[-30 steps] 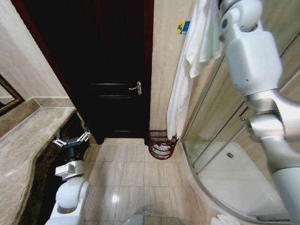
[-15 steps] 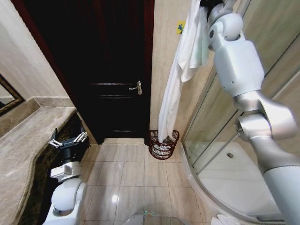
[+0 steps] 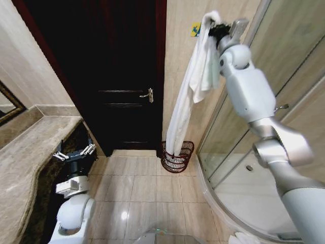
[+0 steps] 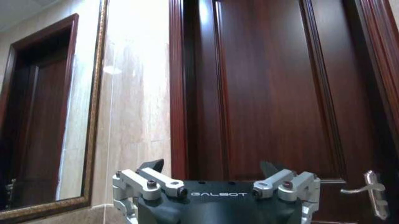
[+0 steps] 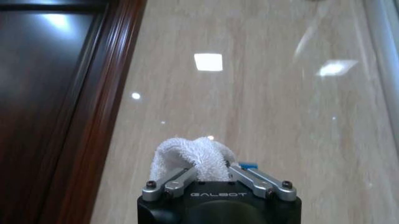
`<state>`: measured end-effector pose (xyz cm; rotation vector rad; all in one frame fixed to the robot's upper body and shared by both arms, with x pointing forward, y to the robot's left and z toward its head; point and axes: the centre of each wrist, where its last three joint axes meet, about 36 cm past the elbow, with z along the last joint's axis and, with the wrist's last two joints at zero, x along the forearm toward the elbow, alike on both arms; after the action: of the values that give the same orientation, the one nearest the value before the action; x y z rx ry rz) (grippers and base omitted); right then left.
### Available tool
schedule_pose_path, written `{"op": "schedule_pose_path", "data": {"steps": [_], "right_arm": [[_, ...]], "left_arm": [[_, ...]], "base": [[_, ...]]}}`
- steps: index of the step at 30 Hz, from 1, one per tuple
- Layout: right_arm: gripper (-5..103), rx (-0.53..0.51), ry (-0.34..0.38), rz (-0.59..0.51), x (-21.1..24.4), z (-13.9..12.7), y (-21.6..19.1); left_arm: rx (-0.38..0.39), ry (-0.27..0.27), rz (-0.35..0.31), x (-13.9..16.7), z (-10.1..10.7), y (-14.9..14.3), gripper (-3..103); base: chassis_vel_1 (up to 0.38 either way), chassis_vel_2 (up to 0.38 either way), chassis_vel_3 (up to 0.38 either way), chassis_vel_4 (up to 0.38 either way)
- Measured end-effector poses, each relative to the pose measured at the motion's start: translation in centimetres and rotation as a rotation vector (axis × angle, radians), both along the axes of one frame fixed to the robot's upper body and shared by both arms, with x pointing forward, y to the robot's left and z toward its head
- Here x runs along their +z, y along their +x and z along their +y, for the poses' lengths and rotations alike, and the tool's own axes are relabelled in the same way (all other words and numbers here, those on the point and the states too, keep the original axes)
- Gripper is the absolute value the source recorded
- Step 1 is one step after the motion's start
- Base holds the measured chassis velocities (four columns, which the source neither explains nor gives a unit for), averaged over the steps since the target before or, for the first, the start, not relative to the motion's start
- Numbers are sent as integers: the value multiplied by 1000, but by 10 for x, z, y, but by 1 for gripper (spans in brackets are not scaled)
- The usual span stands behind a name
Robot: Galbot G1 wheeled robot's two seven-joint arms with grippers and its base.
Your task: Discard the used towel into the hamper.
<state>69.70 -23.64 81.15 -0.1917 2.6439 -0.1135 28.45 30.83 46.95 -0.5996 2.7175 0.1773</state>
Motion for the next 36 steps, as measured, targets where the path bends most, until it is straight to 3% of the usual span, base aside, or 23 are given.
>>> {"op": "schedule_pose_path", "data": {"steps": [36], "right_arm": [[4, -26, 7, 158, -149, -22, -24]], "left_arm": [[-15, -6, 21, -8, -9, 2, 100]], "base": [[0, 0, 0, 0]]}}
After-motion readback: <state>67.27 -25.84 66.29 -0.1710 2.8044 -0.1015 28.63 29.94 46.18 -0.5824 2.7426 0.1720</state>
